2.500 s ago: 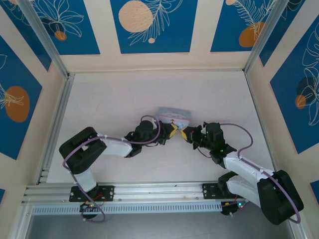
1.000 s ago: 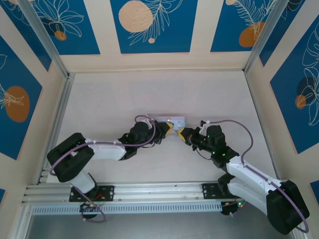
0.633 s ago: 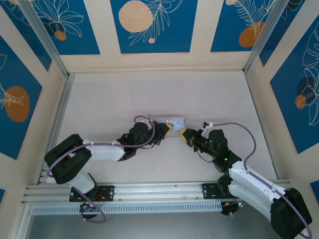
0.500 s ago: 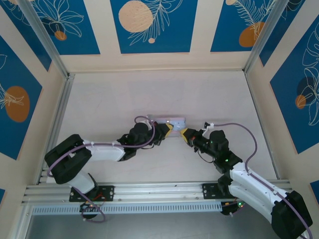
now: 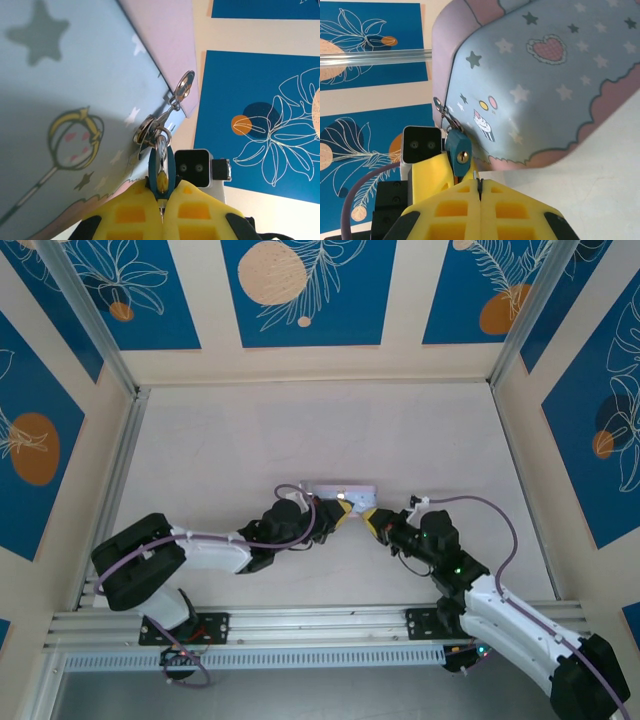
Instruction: Unlock the padlock with the key
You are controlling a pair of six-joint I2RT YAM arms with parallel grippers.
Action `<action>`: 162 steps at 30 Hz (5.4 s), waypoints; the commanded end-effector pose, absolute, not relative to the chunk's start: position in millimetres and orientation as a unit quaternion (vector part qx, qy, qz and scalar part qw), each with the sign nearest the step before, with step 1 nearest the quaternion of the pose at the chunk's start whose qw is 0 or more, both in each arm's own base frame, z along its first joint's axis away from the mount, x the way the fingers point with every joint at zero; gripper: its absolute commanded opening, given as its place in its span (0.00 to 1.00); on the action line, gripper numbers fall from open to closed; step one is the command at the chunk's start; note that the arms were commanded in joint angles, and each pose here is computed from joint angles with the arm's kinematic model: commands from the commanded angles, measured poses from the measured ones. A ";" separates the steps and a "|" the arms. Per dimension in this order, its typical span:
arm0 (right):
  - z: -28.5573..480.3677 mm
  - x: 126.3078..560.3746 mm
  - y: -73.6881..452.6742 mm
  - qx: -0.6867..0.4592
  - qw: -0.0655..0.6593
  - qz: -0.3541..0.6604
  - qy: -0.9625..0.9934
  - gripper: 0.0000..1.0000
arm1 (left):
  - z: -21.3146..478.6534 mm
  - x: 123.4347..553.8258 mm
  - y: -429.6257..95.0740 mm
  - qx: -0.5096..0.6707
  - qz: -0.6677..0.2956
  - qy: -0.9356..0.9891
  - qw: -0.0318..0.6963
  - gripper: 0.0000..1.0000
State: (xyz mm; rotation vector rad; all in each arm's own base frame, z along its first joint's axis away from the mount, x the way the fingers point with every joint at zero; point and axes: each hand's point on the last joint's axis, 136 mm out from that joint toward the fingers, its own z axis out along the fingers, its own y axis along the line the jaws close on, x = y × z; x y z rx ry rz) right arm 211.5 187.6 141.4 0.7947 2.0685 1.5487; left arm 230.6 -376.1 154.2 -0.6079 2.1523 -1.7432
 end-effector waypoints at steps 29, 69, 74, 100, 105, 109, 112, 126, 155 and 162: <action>153.1 216.1 188.8 0.276 0.237 0.561 0.743 0.00 | 141.0 216.7 -381.0 -0.219 -0.595 0.760 0.143 0.00; 161.9 221.2 198.0 0.268 0.239 0.570 0.739 0.00 | 142.2 212.0 -392.6 -0.214 -0.603 0.757 0.132 0.00; 161.9 222.5 201.0 0.261 0.240 0.571 0.740 0.00 | 142.0 211.4 -393.9 -0.214 -0.604 0.756 0.130 0.00; 167.8 219.5 199.6 0.182 0.229 0.595 0.749 0.00 | 145.0 209.0 -391.1 -0.212 -0.613 0.750 0.129 0.00; 167.6 217.4 202.1 0.171 0.223 0.600 0.749 0.00 | 145.8 209.7 -391.9 -0.213 -0.615 0.748 0.128 0.00; 164.1 216.5 200.9 0.176 0.220 0.599 0.750 0.00 | 148.2 209.9 -392.1 -0.213 -0.617 0.746 0.129 0.00; 161.4 216.3 200.4 0.181 0.218 0.597 0.750 0.00 | 150.1 209.9 -392.8 -0.213 -0.620 0.745 0.129 0.00; 159.2 220.2 199.8 0.194 0.221 0.595 0.748 0.00 | 168.6 214.1 -397.4 -0.216 -0.639 0.726 0.132 0.00; 151.4 217.4 200.4 0.199 0.209 0.598 0.747 0.00 | 181.8 217.1 -389.7 -0.225 -0.652 0.709 0.147 0.00; 146.0 214.5 199.2 0.201 0.206 0.597 0.749 0.00 | 178.6 216.4 -387.2 -0.227 -0.650 0.710 0.147 0.00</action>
